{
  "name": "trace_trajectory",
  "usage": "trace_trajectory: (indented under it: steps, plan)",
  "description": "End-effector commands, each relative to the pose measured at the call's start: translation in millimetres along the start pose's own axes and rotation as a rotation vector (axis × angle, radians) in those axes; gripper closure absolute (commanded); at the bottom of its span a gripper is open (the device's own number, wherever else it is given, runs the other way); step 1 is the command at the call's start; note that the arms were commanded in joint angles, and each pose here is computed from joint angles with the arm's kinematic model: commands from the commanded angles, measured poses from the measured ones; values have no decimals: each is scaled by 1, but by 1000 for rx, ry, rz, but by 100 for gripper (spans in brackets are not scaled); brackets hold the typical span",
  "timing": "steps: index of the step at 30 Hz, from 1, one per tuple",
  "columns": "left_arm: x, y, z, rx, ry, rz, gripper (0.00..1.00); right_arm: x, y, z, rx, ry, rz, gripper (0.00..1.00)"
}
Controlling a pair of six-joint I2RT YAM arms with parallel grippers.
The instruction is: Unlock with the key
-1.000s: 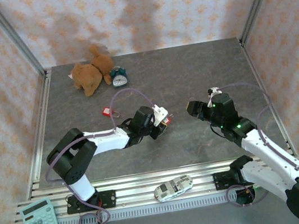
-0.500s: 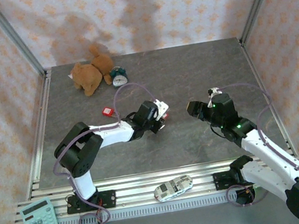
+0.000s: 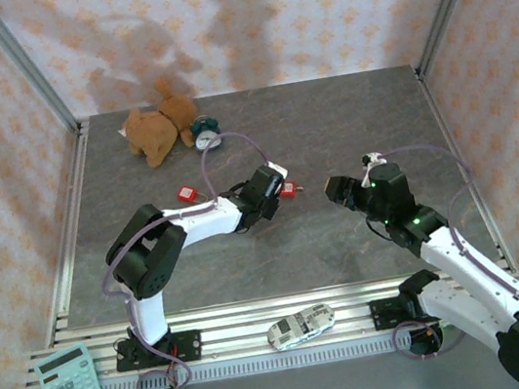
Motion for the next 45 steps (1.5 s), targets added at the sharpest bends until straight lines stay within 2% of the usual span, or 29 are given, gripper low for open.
trace_trajectory:
  steps: [1,5,9,13,16,18,21,24,27,31,37,41,45]
  plan:
    - [14,24,16,-44,46,47,54,2,4,4,-14,-2,-8,34]
    - [32,58,28,-117,79,117,46,1,-4,4,7,-16,-33,34]
    - [60,101,29,-213,183,319,38,7,-26,0,79,-2,-63,36]
    - [86,141,4,-263,385,555,31,31,-60,-19,188,157,-161,39]
    - [96,163,-30,-261,527,638,16,46,-88,-35,220,252,-253,41]
    - [100,172,-55,-252,617,643,10,54,-107,-45,232,304,-303,42]
    - [98,178,-91,-244,718,629,0,61,-135,-56,276,341,-359,54]
    - [95,183,-117,-264,801,603,0,60,-156,-66,318,326,-378,63]
    - [94,187,-133,-295,837,587,0,56,-170,-71,316,322,-405,65]
    - [98,190,-132,-320,830,605,0,55,-193,-71,332,327,-426,65]
    - [117,186,-111,-250,821,706,0,59,-208,-52,290,349,-394,64]
    - [135,173,-104,-215,934,677,0,65,-212,-37,283,379,-395,62]
    - [155,155,-102,-198,1065,605,0,79,-189,-32,304,335,-265,58]
Point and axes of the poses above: each hand's point on the last joint's axis, 136 mm out from that joint toward the fingers, its own y axis back along the fingers, its own x axis along the line the jaws close on, z = x × y, the point moved 10 cm from there along y, back along the fingers, and after that the axes turned 8 degrees about -y, right-handed, at the moved point
